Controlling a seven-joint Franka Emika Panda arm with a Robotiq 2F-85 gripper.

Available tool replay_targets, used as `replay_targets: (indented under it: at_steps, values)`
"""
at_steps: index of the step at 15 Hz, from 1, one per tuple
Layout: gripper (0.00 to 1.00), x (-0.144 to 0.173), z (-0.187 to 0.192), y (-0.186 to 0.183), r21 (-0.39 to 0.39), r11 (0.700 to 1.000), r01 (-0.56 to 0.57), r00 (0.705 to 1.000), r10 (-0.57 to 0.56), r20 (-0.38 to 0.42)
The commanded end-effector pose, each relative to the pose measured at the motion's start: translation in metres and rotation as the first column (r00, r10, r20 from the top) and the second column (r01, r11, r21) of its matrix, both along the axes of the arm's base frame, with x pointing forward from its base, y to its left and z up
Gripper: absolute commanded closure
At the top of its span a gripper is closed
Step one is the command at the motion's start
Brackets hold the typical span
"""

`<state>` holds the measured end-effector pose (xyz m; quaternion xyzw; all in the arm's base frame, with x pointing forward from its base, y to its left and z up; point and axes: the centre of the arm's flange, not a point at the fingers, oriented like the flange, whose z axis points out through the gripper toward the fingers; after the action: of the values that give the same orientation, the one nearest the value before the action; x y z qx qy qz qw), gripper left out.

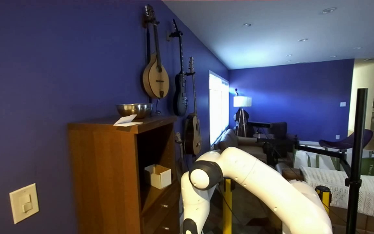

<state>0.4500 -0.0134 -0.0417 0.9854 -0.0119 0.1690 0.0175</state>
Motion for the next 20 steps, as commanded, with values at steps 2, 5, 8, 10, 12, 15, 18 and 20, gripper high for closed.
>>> replay_targets:
  at_steps: [2, 5, 8, 10, 12, 15, 18, 20]
  values:
    - [0.0, 0.037, -0.016, 0.008, 0.038, 0.998, 0.059, 0.995, -0.062, 0.079]
    - [0.0, 0.056, -0.016, 0.016, 0.064, 0.994, 0.086, 0.99, -0.092, 0.111]
    - [0.0, 0.032, -0.007, -0.001, -0.01, 0.999, 0.053, 0.997, -0.054, -0.056]
    - [0.0, 0.002, 0.005, -0.032, -0.026, 0.999, 0.029, 0.984, -0.033, -0.175]
    - [0.0, -0.032, 0.026, -0.057, -0.029, 0.998, -0.048, 0.966, 0.039, -0.254]
    - [0.0, -0.079, 0.055, -0.072, 0.048, 0.983, -0.177, 0.935, 0.183, -0.304]
    - [0.0, -0.128, 0.086, -0.079, 0.128, 0.942, -0.312, 0.892, 0.336, -0.301]
    - [0.0, -0.161, 0.108, -0.083, 0.17, 0.897, -0.407, 0.854, 0.44, -0.277]
